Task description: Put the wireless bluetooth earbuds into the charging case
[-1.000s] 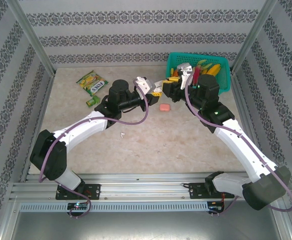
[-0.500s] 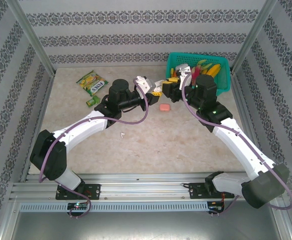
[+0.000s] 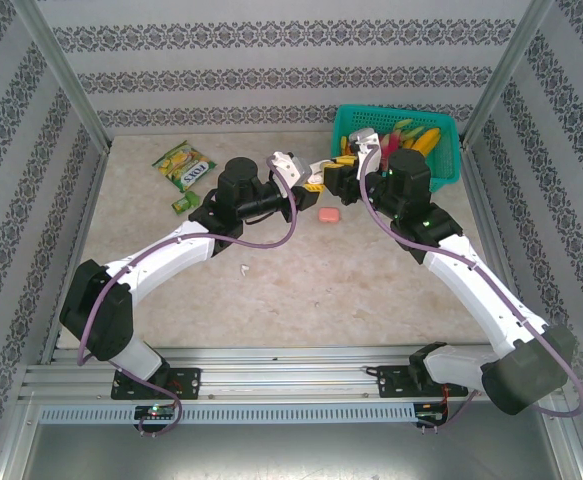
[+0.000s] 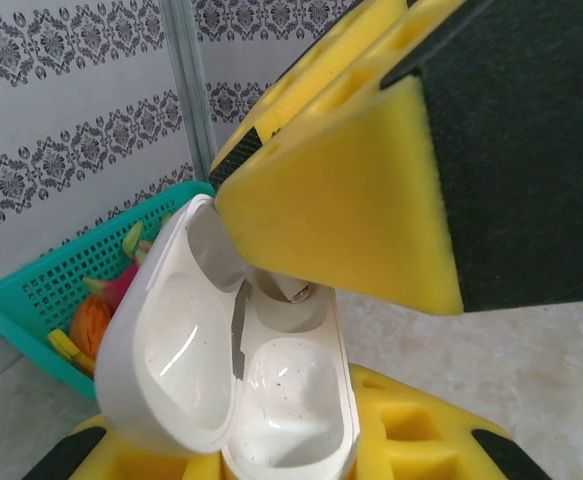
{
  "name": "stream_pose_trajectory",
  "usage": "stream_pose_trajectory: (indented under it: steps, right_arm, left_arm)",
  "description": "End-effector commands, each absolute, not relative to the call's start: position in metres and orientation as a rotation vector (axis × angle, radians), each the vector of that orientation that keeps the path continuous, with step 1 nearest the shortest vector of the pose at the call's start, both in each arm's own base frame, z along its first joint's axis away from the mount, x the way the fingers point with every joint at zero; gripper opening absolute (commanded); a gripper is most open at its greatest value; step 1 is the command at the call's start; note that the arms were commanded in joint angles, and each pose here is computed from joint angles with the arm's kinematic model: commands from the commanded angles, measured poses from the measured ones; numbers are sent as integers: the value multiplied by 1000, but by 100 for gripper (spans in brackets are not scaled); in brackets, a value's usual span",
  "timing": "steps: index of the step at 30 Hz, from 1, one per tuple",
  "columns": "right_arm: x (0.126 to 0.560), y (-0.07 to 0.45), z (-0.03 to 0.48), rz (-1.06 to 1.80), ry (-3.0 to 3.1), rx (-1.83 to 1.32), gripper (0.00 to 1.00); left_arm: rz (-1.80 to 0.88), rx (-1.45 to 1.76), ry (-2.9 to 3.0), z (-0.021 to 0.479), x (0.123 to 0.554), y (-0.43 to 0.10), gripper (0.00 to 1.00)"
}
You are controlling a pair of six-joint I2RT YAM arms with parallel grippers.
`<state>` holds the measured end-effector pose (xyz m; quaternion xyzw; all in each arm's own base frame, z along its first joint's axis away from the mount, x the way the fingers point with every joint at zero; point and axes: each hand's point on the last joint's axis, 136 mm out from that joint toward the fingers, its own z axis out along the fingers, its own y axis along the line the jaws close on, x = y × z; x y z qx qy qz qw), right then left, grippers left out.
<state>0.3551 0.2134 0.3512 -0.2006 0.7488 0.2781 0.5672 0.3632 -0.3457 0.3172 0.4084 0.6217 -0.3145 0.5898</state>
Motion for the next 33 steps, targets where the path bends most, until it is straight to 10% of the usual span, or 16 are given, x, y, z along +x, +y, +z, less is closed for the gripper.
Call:
stream_pose_trajectory:
  steps: [1, 33]
  right_arm:
    - [360, 211, 346, 594, 1752, -485, 29]
    - [349, 225, 327, 402, 1778, -572, 43]
  left_arm:
    - [-770, 959, 1386, 341, 352, -353, 0]
    - [-781, 944, 1410, 336, 360, -357, 0]
